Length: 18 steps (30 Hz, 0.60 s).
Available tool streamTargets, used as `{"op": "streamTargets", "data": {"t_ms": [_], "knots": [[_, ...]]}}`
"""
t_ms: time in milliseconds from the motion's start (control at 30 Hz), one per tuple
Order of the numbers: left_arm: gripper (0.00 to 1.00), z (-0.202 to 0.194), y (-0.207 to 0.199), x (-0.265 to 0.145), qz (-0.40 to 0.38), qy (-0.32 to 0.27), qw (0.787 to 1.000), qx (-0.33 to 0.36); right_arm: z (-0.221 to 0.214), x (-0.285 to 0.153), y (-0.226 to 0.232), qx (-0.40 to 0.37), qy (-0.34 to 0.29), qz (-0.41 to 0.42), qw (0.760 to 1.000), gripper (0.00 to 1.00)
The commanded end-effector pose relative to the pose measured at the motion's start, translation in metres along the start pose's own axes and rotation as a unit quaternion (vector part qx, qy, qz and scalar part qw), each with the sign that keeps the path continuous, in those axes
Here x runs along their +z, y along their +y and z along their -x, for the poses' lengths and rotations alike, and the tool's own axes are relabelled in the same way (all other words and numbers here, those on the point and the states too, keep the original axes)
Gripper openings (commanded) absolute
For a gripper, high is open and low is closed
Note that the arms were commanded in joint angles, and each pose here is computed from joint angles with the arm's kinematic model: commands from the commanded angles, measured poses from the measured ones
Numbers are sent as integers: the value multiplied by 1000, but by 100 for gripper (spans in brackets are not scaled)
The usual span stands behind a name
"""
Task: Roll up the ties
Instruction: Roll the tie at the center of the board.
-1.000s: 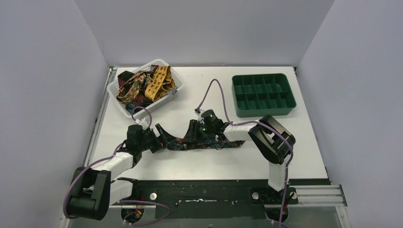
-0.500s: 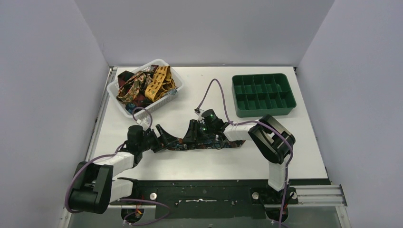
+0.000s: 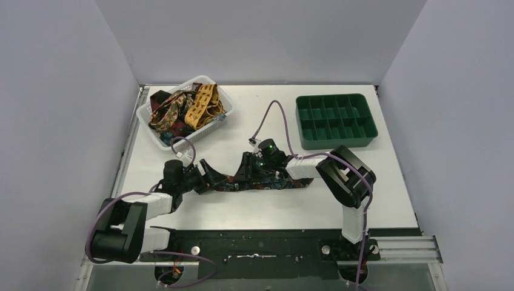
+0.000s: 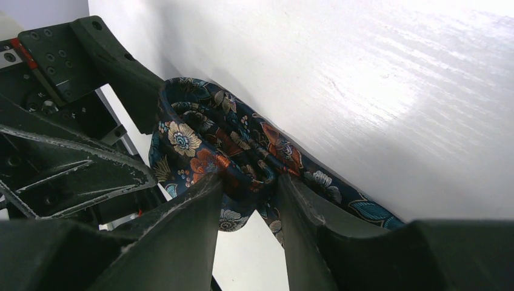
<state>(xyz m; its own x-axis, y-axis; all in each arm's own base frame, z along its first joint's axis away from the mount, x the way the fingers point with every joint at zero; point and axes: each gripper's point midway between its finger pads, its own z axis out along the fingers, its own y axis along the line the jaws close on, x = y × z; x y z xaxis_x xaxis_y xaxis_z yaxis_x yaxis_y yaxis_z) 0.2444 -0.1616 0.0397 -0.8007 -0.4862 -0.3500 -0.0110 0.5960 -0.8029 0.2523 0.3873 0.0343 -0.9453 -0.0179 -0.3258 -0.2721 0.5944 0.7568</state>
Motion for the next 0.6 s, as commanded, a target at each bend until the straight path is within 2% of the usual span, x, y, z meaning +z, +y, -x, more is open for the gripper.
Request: {"op": "streamTargets", "data": {"t_ms": [0, 433, 567], "knots": [[71, -13, 21, 4, 32, 30, 999, -8, 5, 3, -4, -4, -8, 1, 1000, 40], [46, 2, 18, 5, 46, 7, 999, -2, 14, -5, 9, -14, -19, 18, 1000, 40], [42, 7, 16, 5, 49, -8, 999, -5, 21, -13, 24, -30, -29, 37, 998, 44]]}}
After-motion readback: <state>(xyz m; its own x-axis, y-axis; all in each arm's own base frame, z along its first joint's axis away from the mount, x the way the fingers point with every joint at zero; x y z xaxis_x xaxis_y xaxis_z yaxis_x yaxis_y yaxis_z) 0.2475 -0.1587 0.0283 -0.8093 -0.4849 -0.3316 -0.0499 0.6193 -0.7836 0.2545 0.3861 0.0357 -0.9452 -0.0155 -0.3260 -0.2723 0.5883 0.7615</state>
